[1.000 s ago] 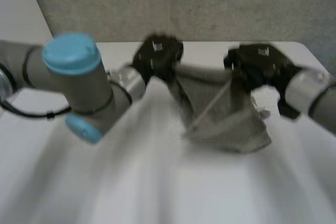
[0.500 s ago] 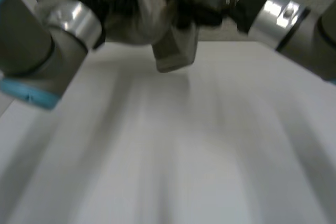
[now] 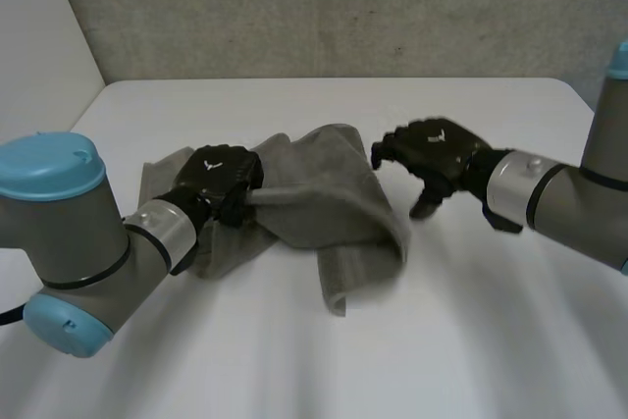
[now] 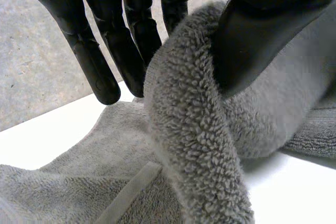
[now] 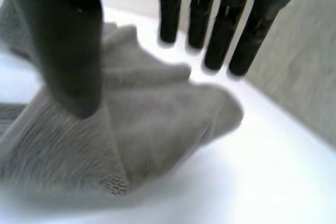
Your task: Fold the towel.
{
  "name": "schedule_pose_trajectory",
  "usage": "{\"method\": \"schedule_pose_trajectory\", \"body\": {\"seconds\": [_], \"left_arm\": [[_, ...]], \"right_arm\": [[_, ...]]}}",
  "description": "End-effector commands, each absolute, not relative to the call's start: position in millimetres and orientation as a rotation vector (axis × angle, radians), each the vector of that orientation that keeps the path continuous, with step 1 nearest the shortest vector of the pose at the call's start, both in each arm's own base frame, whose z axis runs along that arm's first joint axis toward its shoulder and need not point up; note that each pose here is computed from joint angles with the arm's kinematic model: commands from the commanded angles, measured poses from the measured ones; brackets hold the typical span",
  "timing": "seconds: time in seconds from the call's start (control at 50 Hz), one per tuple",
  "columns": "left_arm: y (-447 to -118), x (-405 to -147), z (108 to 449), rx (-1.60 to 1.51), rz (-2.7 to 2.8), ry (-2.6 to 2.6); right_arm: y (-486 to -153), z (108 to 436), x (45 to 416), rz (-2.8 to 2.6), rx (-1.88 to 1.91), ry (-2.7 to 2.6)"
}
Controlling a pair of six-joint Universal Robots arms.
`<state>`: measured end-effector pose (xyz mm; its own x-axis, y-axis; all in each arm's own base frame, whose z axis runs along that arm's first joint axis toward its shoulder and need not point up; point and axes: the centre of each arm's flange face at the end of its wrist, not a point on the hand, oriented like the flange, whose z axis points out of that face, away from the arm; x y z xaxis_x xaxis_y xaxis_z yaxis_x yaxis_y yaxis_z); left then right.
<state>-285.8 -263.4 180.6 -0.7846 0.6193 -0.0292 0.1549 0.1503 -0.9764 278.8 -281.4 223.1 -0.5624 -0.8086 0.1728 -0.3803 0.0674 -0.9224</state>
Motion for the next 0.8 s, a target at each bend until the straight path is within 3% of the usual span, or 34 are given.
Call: {"method": "schedule_pose_trajectory", "body": {"seconds": [0.02, 0.34, 0.44, 0.8], "left_arm": [[-258, -283, 178, -0.738, 1.651, -2.069], [-258, -285, 179, -0.744, 1.655, -2.054], [-258, -289, 183, -0.746, 1.669, -2.032], [-281, -295, 223, -0.630, 1.747, -1.939]], "right_arm": [[-256, 203, 279, -1.278, -0.978, 2.092], [-232, 181, 265, -1.214, -0.381, 2.122], [-219, 169, 277, -1.220, -0.405, 2.102], [-240, 121, 289, -1.387, -0.485, 2.179]]}}
